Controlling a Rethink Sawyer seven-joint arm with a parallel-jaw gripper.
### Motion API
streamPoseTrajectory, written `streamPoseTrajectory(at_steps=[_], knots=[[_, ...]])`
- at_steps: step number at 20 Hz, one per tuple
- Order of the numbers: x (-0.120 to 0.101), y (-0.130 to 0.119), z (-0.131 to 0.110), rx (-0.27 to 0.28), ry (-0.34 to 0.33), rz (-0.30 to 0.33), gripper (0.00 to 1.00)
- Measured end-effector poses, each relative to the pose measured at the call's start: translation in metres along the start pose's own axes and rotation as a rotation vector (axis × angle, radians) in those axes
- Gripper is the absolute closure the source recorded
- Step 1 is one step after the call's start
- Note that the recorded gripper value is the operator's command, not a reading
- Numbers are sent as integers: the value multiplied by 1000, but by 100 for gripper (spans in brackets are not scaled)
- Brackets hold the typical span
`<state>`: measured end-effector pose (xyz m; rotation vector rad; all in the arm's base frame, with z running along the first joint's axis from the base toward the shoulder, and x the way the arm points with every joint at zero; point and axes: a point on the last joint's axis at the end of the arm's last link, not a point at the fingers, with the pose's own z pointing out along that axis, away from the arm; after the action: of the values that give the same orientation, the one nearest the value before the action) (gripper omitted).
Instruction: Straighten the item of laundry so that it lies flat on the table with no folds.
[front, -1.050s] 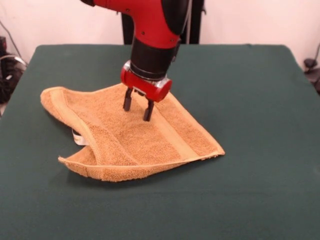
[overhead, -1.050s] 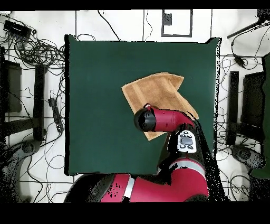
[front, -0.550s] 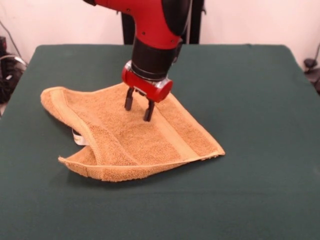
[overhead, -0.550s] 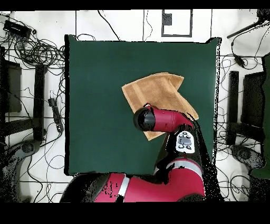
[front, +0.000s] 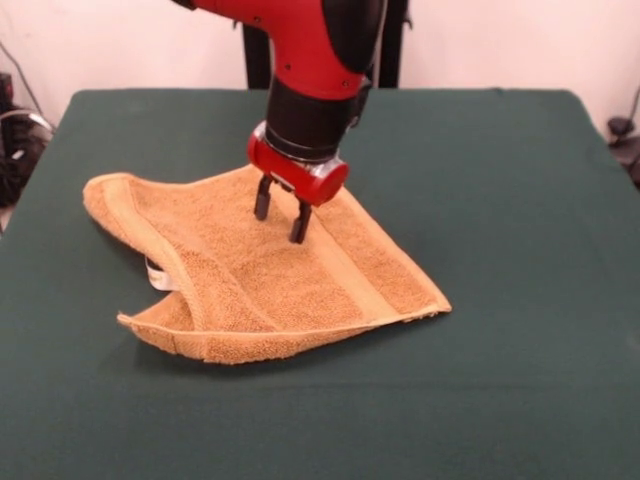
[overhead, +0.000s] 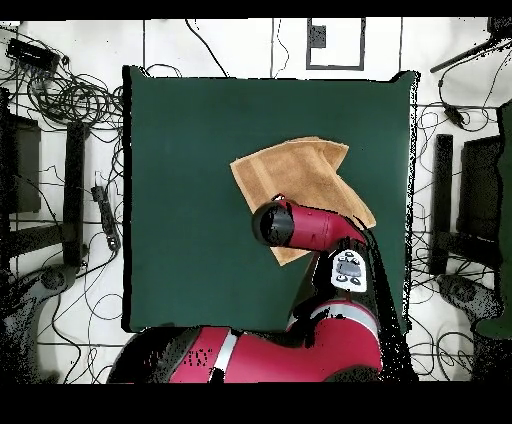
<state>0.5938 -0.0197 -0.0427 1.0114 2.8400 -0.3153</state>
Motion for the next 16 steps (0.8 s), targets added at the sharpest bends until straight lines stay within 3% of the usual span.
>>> streamPoseTrajectory(at_steps=[8, 16], knots=[[13, 28, -7, -19, 12, 39, 0], [41, 66, -18, -50, 38, 65, 0]])
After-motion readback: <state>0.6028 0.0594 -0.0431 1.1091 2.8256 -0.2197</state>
